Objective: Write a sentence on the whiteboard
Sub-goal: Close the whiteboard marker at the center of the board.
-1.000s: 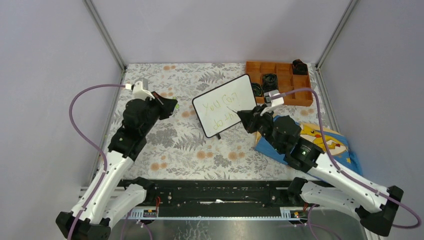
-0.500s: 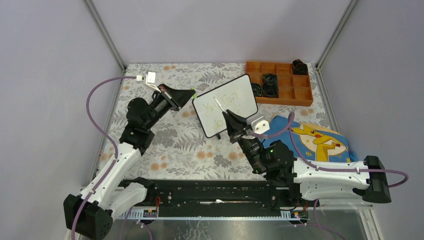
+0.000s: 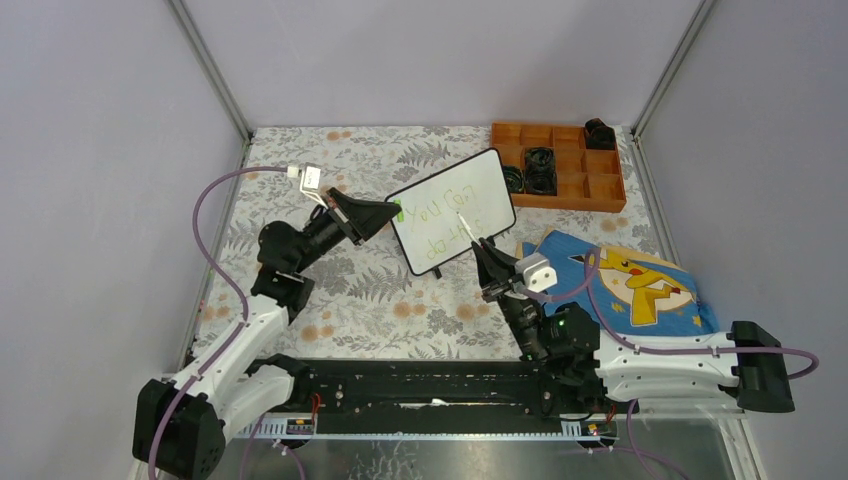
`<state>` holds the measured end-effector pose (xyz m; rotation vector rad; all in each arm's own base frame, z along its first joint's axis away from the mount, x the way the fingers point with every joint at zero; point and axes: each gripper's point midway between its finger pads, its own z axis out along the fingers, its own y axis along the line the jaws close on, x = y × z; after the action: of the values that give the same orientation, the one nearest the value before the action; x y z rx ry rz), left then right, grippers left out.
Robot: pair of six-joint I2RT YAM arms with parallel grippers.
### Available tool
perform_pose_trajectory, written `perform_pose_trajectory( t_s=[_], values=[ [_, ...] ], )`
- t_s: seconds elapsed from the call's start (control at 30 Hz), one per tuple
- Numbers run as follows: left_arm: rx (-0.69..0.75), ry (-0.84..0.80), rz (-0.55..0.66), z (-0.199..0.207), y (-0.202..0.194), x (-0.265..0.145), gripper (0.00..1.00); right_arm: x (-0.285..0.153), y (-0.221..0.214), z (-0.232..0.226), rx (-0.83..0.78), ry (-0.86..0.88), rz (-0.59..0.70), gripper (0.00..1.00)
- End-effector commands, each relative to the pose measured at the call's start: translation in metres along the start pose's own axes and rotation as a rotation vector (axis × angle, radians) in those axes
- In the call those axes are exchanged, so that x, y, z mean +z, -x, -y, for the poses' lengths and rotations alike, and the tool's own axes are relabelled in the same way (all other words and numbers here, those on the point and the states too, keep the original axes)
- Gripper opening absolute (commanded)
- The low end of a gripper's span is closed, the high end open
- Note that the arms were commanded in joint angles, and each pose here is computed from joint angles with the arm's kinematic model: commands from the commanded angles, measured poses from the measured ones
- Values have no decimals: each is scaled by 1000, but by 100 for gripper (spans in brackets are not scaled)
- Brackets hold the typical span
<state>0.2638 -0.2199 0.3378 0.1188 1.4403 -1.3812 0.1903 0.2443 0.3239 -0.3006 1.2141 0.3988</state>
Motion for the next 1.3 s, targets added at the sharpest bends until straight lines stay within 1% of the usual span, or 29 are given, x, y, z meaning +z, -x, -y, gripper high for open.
perform_pose_trajectory(
  t_s=[0.0, 0.13, 0.2, 0.33, 0.5, 0.6, 0.83, 1.03, 1.27],
  values=[
    [54, -135, 27, 31, 7, -7, 0, -1, 18, 11, 47, -46, 70, 0],
    [0, -145, 36, 38, 10, -9, 0, -3, 26, 0, 26, -39, 100, 0],
    [-41, -156, 55, 45, 14, -11, 0, -6, 37, -13, -8, -18, 138, 0],
    [-61, -157, 89, 56, 27, -14, 0, -10, 57, -33, -37, 4, 220, 0],
    [-100, -164, 138, 70, 42, -16, 0, -8, 71, -58, 23, 98, 259, 0],
    [-162, -140, 191, 67, 51, -18, 0, -6, 77, -70, 32, 135, 289, 0],
    [-321, -107, 276, 63, 67, -20, 0, 2, 85, -91, -48, 134, 367, 0],
    [-410, -65, 316, 58, 73, -24, 0, 6, 90, -104, -68, 154, 393, 0],
    [-483, -48, 323, 57, 70, -28, 0, 15, 98, -116, -72, 143, 401, 0]
  ],
)
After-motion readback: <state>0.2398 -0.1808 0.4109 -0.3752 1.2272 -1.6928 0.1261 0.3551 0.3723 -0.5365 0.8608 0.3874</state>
